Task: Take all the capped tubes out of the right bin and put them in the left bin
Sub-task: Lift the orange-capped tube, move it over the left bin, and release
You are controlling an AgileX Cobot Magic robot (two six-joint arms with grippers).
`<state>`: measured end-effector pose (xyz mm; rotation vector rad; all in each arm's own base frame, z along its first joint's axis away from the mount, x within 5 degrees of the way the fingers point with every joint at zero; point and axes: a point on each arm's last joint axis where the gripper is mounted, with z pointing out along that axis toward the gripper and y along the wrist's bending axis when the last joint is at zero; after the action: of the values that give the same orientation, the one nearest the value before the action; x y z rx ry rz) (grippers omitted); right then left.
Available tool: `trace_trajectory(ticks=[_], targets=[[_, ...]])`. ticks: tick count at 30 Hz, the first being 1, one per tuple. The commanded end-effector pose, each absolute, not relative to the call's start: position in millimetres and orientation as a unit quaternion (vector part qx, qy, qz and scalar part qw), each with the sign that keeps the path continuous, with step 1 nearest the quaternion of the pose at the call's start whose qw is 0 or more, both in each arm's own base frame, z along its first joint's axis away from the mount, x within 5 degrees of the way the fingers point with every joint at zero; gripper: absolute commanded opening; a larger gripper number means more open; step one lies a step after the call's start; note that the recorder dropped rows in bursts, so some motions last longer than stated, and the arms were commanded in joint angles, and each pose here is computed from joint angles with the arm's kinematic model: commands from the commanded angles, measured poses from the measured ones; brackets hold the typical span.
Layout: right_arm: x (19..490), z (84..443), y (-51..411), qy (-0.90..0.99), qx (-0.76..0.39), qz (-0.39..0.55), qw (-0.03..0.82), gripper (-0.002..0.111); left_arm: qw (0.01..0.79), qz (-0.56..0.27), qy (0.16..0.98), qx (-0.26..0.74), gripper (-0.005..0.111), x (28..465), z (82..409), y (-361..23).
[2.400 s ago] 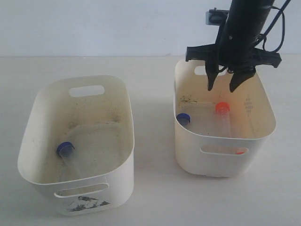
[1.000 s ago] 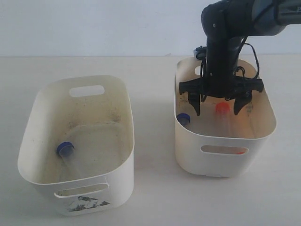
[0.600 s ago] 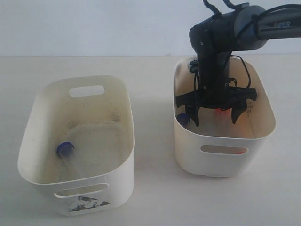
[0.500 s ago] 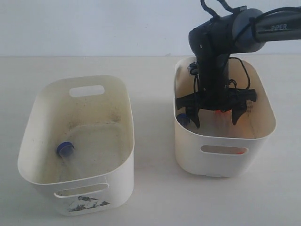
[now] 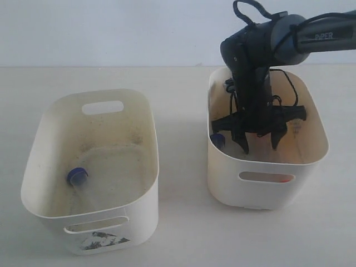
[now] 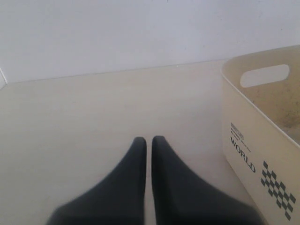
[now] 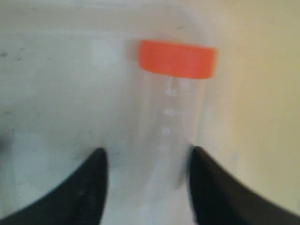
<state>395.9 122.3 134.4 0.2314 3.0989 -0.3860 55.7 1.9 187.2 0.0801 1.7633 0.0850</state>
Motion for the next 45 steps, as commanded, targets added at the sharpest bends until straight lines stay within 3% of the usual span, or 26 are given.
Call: trace_trajectory(ticks=[1,5,11,22,26,29,32,34,38,41,42,45], targets=[[393.2,122.4,123.3,0.989,0.081,-0.119,-0.014,0.024,0.641,0.03,0.767,0.026,0.004,55.5,189.4,1.7],[393.0,123.3,123.2,0.989,0.081,-0.12,-0.014,0.0,0.641,0.03,0.767,0.026,0.004,55.5,189.4,1.7],[395.6,155.9,121.3,0.99,0.075,-0.11,0.041,0.0,0.641,0.03,0.767,0.026,0.004,55.5,189.4,1.7],[378.8,271.3,128.9,0.977,0.035,0.0,0.211,0.0,0.641,0.03,0.767,0.026,0.004,55.5,189.4,1.7],[347.0,308.6,173.7,0.964,-0.052,0.126,0.23,0.0,0.641,0.03,0.767,0.026,0.004,55.5,189.4,1.7],[317.3,309.5,237.6,0.939,-0.136,0.239,0.206,0.0,0.641,0.03,0.767,0.026,0.004,55.5,189.4,1.7],[309.3,297.2,271.1,0.926,-0.163,0.261,0.218,0.0,0.641,0.03,0.767,0.026,0.004,55.5,189.4,1.7],[310.5,282.7,281.0,0.929,-0.168,0.258,0.207,0.011,0.641,0.03,0.767,0.026,0.004,55.5,189.4,1.7],[316.3,254.5,289.3,0.938,-0.166,0.248,0.177,0.048,0.641,0.03,0.767,0.026,0.004,55.5,189.4,1.7],[316.2,253.4,289.8,0.934,-0.189,0.245,0.18,0.077,0.641,0.03,0.767,0.026,0.004,55.5,189.4,1.7],[315.9,258.5,288.9,0.932,-0.193,0.244,0.188,0.082,0.641,0.03,0.767,0.026,0.004,55.5,189.4,1.7],[316.2,281.9,282.2,0.927,-0.207,0.237,0.203,0.079,0.641,0.03,0.767,0.026,0.004,55.5,189.4,1.7]])
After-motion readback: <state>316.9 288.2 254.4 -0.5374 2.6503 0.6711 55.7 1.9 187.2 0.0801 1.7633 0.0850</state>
